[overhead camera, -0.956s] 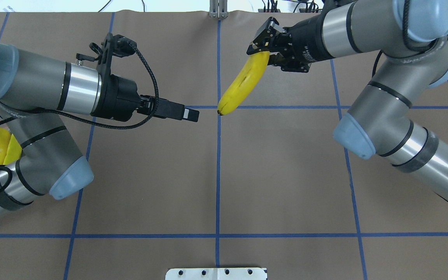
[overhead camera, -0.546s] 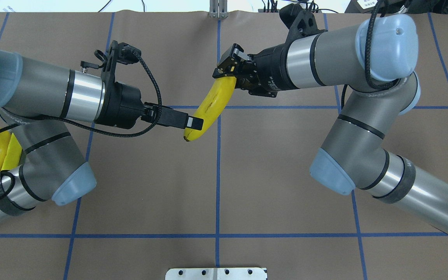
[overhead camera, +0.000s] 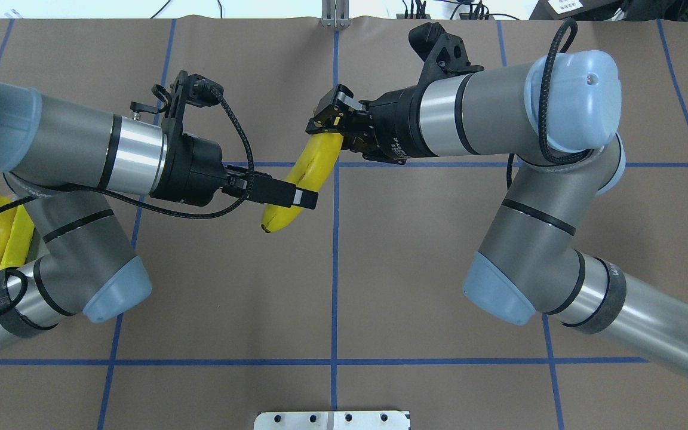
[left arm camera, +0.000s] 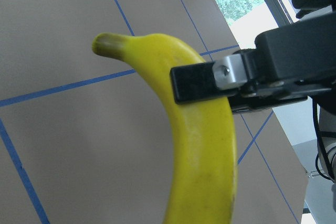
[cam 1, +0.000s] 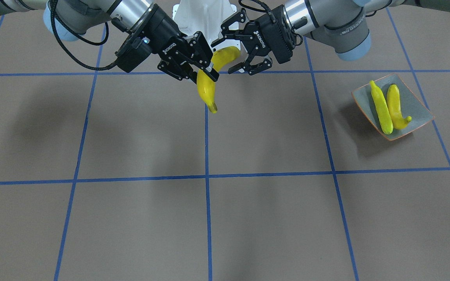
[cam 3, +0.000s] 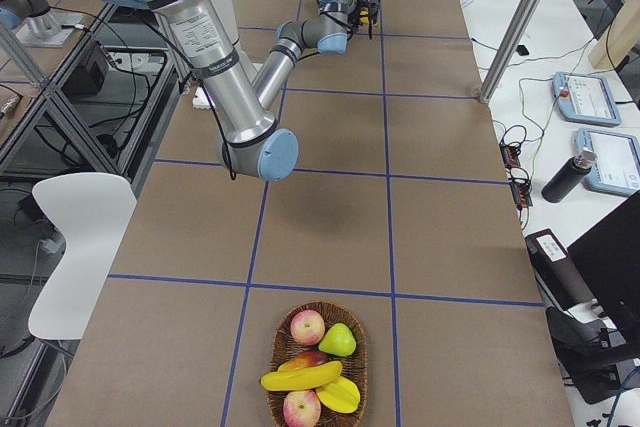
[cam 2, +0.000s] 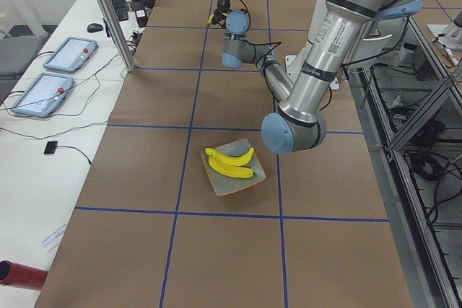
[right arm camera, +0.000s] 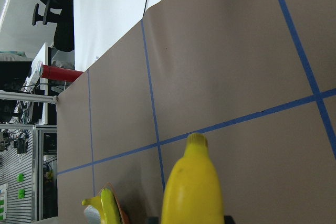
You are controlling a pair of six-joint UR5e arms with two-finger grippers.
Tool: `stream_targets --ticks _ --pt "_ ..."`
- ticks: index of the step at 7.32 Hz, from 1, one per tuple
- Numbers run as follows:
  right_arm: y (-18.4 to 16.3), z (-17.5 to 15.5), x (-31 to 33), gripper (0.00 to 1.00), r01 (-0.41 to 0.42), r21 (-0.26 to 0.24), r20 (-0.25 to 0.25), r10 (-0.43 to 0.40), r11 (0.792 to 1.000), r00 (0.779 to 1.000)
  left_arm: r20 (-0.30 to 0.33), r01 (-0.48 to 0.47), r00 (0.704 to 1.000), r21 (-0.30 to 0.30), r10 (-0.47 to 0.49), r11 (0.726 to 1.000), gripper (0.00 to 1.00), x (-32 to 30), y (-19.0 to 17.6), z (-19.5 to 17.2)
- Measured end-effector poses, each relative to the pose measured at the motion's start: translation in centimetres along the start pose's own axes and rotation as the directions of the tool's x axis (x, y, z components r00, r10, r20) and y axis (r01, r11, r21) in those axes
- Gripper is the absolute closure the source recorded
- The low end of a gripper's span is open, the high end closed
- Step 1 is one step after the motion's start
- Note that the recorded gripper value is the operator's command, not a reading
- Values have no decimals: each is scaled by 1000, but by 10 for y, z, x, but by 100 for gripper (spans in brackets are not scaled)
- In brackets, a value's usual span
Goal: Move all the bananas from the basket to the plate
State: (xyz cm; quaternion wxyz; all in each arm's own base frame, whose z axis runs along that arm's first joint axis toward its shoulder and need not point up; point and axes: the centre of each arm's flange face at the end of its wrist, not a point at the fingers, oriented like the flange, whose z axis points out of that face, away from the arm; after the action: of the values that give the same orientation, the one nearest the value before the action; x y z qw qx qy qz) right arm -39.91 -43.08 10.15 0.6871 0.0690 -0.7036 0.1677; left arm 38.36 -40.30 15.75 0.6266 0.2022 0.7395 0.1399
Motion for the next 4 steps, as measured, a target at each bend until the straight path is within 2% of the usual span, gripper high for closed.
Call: stream_targets --ticks 1,4 --pt "0 0 -1 0 5 3 1 -5 1000 1000 -3 0 1000 -2 0 1000 100 2 0 1" --pt "-9 -4 -4 0 34 43 9 -35 998 999 14 9 1000 -8 -9 1000 100 -8 4 2"
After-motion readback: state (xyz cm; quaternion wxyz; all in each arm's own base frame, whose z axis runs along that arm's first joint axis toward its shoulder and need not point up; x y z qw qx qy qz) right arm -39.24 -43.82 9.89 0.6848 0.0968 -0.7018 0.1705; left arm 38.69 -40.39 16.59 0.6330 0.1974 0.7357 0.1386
